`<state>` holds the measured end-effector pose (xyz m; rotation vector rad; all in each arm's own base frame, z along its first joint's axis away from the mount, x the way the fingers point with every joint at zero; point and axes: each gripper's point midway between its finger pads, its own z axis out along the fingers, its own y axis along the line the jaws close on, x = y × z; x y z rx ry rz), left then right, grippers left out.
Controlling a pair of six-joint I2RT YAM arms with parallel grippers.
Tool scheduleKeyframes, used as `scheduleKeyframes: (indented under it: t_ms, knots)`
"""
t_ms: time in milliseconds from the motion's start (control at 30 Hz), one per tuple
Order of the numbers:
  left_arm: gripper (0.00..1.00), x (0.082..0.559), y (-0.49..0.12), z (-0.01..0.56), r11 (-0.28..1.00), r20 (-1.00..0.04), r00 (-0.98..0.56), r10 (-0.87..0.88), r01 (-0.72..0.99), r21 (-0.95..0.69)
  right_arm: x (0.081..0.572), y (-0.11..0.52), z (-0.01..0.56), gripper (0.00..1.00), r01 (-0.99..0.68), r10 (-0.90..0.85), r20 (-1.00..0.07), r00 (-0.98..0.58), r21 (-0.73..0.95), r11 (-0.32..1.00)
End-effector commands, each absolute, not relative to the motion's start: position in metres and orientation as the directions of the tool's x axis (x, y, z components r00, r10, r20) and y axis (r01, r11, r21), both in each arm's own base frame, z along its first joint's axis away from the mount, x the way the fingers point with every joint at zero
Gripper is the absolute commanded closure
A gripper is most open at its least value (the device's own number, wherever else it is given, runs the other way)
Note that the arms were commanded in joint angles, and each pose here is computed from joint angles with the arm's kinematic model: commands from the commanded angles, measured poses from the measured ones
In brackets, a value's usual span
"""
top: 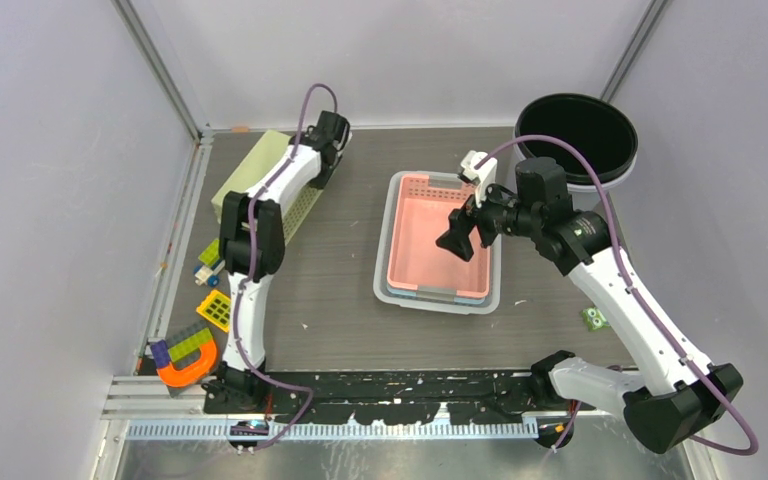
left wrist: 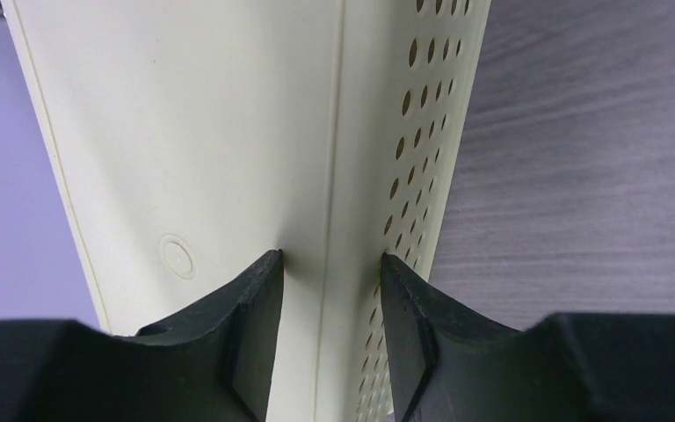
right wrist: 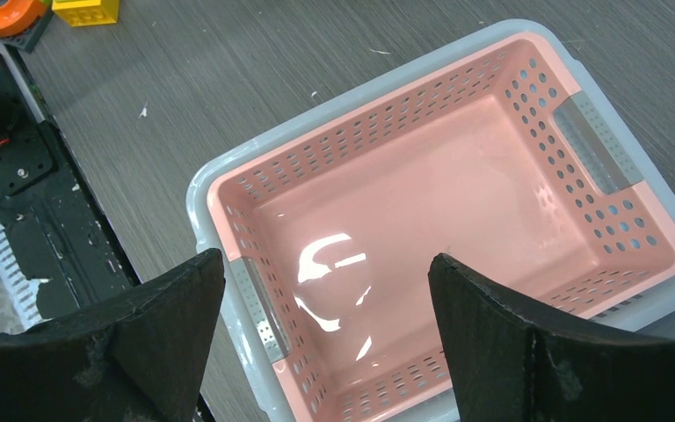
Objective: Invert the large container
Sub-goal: Move the container to the corner of the board.
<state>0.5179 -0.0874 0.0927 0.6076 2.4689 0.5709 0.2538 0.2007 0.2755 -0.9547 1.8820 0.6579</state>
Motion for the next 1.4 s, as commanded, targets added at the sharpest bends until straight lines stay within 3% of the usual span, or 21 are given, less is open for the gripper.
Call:
scheduleKeyframes:
  t_ms: [0,300,500,700,867,967,1067,1367]
  knots:
    - [0.56,0.508,-0.068,0.062,0.89,-0.34,-0.862,0.376,0.234,0.392,0.264,0.201,0.28,0.1,-0.824,-0.346,-0.902,-0.258,0.018,0.566]
    - [0.55,0.539,-0.041,0.074,0.924,-0.403,-0.873,0.273,0.121,0.362,0.266,0.201,0.278,0.1,-0.822,-0.349,-0.899,-0.264,0.02,0.569]
    - [0.49,0.564,-0.037,0.089,0.903,-0.456,-0.824,0.335,0.142,0.406,0.267,0.2,0.277,0.1,-0.82,-0.35,-0.898,-0.266,0.02,0.572]
    - [0.33,0.574,-0.04,0.158,0.905,-0.59,-0.722,0.36,0.119,0.407,0.267,0.199,0.276,0.1,-0.819,-0.354,-0.896,-0.268,0.018,0.573]
    - [0.01,0.541,-0.048,0.22,0.908,-0.675,-0.617,0.405,0.185,0.377,0.267,0.199,0.276,0.1,-0.82,-0.354,-0.897,-0.265,0.017,0.572]
    - [0.0,0.51,-0.055,0.22,0.865,-0.641,-0.58,0.502,0.323,0.384,0.265,0.199,0.277,0.1,-0.823,-0.353,-0.899,-0.26,0.015,0.569]
    - [0.0,0.482,-0.047,0.201,0.791,-0.546,-0.572,0.612,0.434,0.432,0.264,0.2,0.279,0.1,-0.827,-0.35,-0.901,-0.256,0.017,0.562]
    - [0.0,0.435,-0.013,0.148,0.613,-0.306,-0.546,0.78,0.568,0.55,0.261,0.201,0.281,0.1,-0.832,-0.343,-0.904,-0.254,0.024,0.554]
